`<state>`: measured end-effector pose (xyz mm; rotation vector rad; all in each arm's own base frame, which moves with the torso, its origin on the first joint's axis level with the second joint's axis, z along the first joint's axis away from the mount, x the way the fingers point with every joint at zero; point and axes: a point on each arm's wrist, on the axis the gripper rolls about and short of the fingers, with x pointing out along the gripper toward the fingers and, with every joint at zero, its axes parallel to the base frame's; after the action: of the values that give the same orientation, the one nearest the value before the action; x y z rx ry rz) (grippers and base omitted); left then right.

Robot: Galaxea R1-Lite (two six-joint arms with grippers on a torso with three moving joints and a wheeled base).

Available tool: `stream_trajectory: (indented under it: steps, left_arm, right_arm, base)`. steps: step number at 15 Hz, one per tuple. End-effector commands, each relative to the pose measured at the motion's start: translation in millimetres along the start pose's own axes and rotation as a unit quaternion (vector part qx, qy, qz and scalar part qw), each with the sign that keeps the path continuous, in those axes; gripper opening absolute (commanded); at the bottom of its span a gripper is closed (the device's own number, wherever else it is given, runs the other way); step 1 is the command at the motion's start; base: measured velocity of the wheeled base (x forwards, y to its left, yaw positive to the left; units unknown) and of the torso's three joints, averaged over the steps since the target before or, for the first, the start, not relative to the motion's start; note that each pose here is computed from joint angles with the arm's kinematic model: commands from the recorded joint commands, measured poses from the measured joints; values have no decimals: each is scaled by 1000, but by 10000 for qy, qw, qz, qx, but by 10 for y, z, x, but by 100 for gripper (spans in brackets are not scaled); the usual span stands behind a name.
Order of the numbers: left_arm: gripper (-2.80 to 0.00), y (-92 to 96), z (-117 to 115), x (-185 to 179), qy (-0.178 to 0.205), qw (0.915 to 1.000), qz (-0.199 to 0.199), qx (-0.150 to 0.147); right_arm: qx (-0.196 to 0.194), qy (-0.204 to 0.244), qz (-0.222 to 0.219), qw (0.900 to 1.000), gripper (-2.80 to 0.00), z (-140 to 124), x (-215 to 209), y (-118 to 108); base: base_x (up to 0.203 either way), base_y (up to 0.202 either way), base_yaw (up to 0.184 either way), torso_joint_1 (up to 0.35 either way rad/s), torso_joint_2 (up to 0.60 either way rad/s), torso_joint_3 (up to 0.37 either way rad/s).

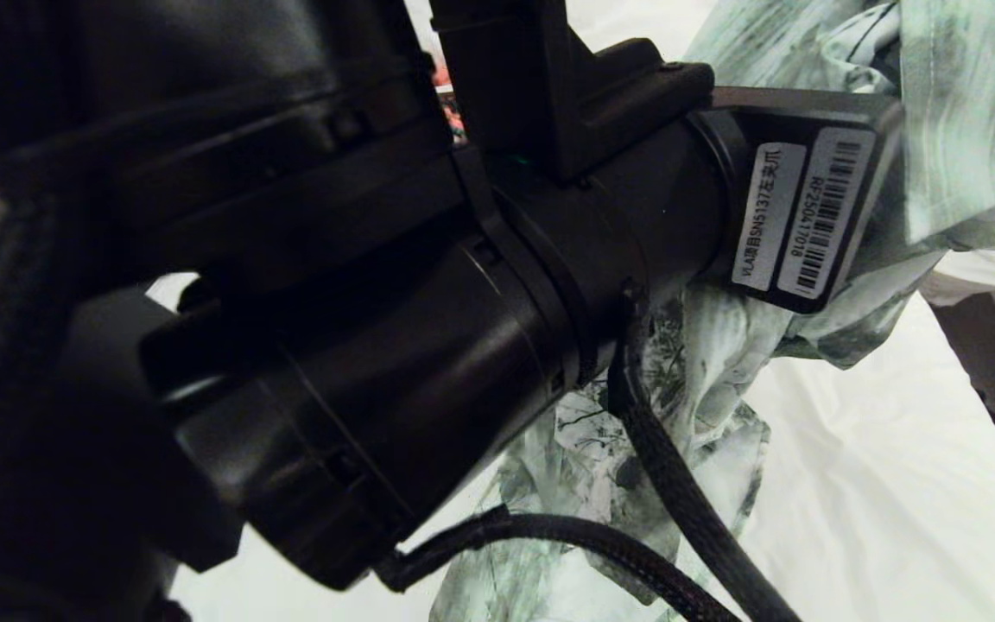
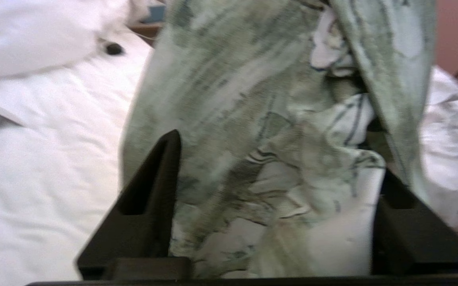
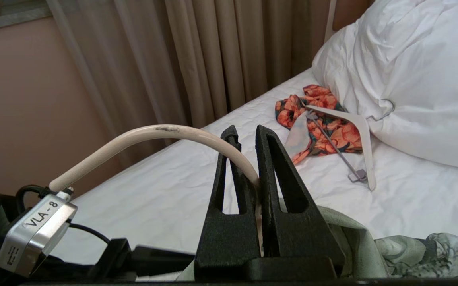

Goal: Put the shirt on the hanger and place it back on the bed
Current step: Take the clothes hanger out of the clothes

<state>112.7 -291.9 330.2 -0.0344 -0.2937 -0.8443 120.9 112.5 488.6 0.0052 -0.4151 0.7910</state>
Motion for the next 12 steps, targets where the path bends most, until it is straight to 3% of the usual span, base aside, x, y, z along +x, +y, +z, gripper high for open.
stream_trajectory:
  steps: [1,6,12]
  left_arm:
    - [0,63,31,-17,-44,9999,108,51]
    - [0,112,27,-148,396,9989,172,208]
    - [0,197,108,-311,442,9982,333,223]
  right_arm:
    - [-4,29,0,10000,-280,-18,20,1]
    - [-20,49,-141,9999,-280,-24,25,-19]
    - [-66,94,-279,9995,-280,-41,27,-69]
  base:
    - [0,0,0,0,0,0]
    - [0,0,0,0,0,0]
    - [0,0,0,0,0,0]
